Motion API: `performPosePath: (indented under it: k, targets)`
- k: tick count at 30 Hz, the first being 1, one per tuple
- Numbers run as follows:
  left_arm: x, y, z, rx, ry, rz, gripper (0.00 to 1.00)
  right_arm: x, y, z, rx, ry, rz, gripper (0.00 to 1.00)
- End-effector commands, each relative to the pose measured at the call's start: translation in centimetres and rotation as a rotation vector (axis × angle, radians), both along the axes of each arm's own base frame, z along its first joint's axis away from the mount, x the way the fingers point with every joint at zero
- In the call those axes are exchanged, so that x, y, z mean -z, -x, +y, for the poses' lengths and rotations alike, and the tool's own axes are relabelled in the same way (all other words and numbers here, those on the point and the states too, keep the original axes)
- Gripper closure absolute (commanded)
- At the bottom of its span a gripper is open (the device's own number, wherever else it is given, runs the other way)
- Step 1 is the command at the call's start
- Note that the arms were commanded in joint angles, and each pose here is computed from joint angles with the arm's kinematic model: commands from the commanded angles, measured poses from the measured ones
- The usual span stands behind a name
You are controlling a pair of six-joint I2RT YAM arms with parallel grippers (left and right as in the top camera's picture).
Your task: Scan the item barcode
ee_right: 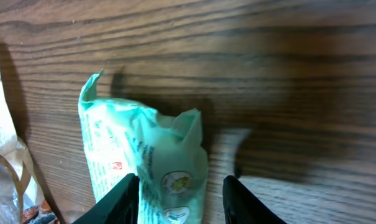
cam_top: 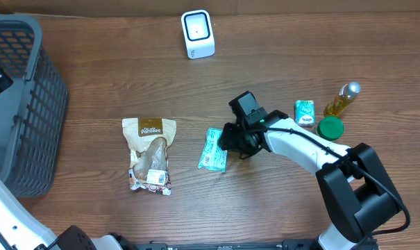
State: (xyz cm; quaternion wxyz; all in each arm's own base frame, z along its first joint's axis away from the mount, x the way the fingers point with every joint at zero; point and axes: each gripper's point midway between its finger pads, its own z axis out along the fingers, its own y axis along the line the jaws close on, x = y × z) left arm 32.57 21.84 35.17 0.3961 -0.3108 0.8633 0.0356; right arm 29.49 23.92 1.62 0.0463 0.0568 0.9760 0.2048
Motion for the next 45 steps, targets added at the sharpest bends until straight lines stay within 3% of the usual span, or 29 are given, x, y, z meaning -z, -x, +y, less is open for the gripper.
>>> performPosePath:
  k: [1,13,18,28,36,45]
  targets:
    - [0.3,-0.3,-0.1,0.006,0.014,-0.002,0.0,0.3,0.7,0.4,0.013,-0.005,0.02,0.59]
    - [0.3,-0.3,-0.1,0.006,0.014,-0.001,0.0,2.0,1.8,0.3,0.067,-0.022,0.036,0.59]
    - [0.3,-0.3,-0.1,0.006,0.014,-0.002,0.0,1.5,1.4,0.8,0.061,-0.048,0.017,0.69]
    - [0.3,-0.3,-0.1,0.006,0.014,-0.001,0.0,0.4,-0.5,0.7,0.087,-0.065,-0.058,0.61]
    - [0.3,-0.3,-0.1,0.006,0.014,-0.001,0.0,0.6,-0.9,0.2,0.101,-0.052,-0.071,0.61]
    - [0.3,-0.3,-0.1,0.006,0.014,-0.002,0.0,0.9,-0.9,0.7,0.091,-0.058,-0.078,0.84]
